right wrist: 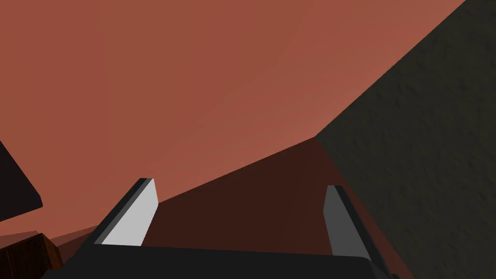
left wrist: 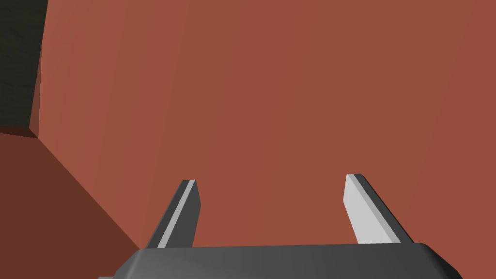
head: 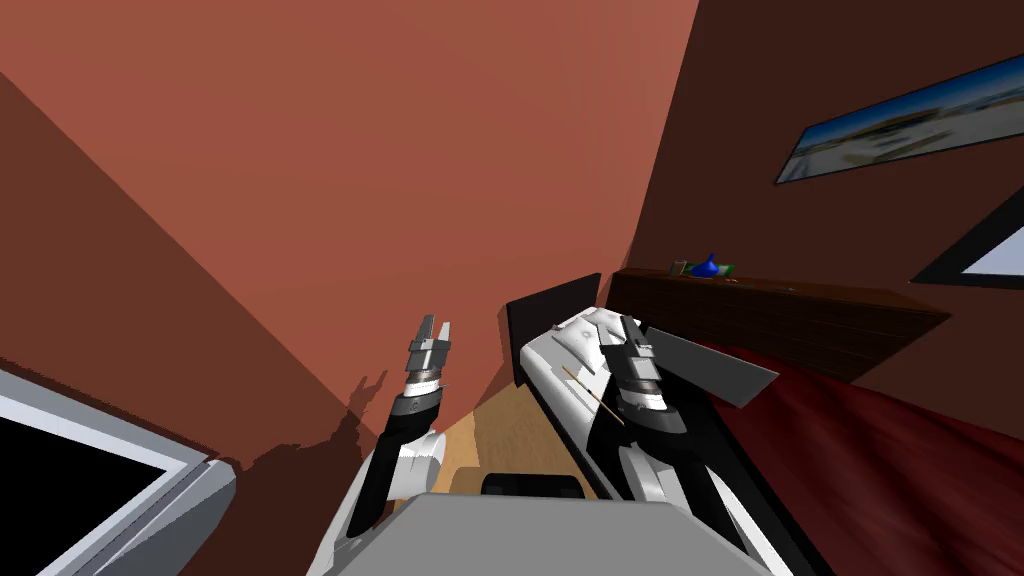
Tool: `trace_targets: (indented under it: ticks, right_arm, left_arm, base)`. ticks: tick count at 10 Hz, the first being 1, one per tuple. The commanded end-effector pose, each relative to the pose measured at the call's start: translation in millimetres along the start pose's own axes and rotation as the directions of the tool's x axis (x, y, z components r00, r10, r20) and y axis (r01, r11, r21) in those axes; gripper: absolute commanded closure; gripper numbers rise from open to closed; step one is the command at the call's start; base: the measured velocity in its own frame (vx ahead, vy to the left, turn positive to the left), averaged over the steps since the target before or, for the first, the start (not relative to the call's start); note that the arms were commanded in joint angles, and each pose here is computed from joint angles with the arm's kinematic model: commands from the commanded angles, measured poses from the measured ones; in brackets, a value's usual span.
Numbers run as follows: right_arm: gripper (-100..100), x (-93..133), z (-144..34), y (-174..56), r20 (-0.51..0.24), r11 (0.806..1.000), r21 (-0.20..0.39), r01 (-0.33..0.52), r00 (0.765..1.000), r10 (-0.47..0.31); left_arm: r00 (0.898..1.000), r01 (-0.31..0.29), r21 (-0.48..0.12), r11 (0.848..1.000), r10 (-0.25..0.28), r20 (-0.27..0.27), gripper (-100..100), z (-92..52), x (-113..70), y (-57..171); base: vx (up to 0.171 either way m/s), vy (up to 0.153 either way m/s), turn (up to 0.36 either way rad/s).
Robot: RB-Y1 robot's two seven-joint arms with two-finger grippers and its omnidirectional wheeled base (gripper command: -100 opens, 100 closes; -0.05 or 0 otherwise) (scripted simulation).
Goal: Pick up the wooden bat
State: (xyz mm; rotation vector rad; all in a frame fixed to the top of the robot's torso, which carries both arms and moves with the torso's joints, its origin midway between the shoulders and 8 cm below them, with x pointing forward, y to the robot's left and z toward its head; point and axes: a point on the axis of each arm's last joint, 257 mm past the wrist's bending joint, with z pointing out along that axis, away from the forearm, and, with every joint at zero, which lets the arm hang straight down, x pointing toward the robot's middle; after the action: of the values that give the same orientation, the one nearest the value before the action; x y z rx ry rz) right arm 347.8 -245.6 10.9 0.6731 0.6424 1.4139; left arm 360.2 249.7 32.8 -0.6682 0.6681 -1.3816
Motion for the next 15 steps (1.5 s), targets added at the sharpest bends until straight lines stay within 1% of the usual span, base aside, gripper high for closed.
trace_targets:
  ticks: [1,4,6,7,8,9,10,11,12,13,14,15]
  right_arm:
    - [-100,3.6,-3.7,-8.1,-0.029,1.0,0.022,0.018,0.999,-0.018]
    - [-100,11.9,-18.9,-38.6,-0.104,0.992,0.1,0.082,0.992,-0.072]
    - [-100,16.2,-36.3,-68.1,-0.162,0.975,0.171,0.144,0.98,-0.116]
    - [-100,16.2,-36.3,-68.1,-0.162,0.975,0.171,0.144,0.98,-0.116]
    - [-100,17.6,-47.5,-84.8,-0.194,0.961,0.21,0.181,0.971,-0.14]
    - [-100,18.6,-59.6,-101.2,-0.228,0.944,0.246,0.22,0.96,-0.164]
    - [-100,18.6,-75.2,-120.8,-0.265,0.92,0.289,0.263,0.946,-0.187]
    - [-100,18.6,-89.6,-136.8,-0.304,0.896,0.321,0.308,0.929,-0.21]
    - [-100,17.7,-106.5,-154.0,-0.345,0.866,0.354,0.354,0.91,-0.231]
    - [-100,17.0,-109.3,-157.3,-0.347,0.862,0.361,0.356,0.909,-0.23]
    - [-100,15.6,-126.4,-172.8,-0.39,0.829,0.388,0.404,0.886,-0.25]
    - [-100,13.2,-146.4,-189.5,-0.435,0.789,0.413,0.454,0.86,-0.266]
  left_arm:
    - [1.0,0.0,0.0,1.0,0.0,0.0,0,0.0,0.0,0.0]
    - [1.0,0.0,0.0,1.0,0.0,0.0,0,0.0,0.0,0.0]
    - [1.0,0.0,0.0,1.0,0.0,0.0,0,0.0,0.0,0.0]
    - [1.0,0.0,0.0,1.0,0.0,0.0,0,0.0,0.0,0.0]
    - [1.0,0.0,0.0,1.0,0.0,0.0,0,0.0,0.0,0.0]
    - [1.0,0.0,0.0,1.0,0.0,0.0,0,0.0,0.0,0.0]
    - [1.0,0.0,0.0,1.0,0.0,0.0,0,0.0,0.0,0.0]
    - [1.0,0.0,0.0,1.0,0.0,0.0,0,0.0,0.0,0.0]
    - [1.0,0.0,0.0,1.0,0.0,0.0,0,0.0,0.0,0.0]
    - [1.0,0.0,0.0,1.0,0.0,0.0,0,0.0,0.0,0.0]
    - [1.0,0.0,0.0,1.0,0.0,0.0,0,0.0,0.0,0.0]
    - [1.0,0.0,0.0,1.0,0.0,0.0,0,0.0,0.0,0.0]
  base:
    - [0.01,0.007,0.043]
    - [0.03,0.029,0.071]
    - [0.059,0.042,0.114]
    - [0.041,0.037,0.048]
    - [0.036,0.027,0.08]
    - [0.054,0.035,0.17]
    - [0.063,0.05,0.14]
    - [0.084,0.062,0.153]
    - [0.105,0.057,0.181]
    - [0.07,0.026,0.05]
    - [0.061,0.02,0.113]
    - [0.078,0.024,0.201]
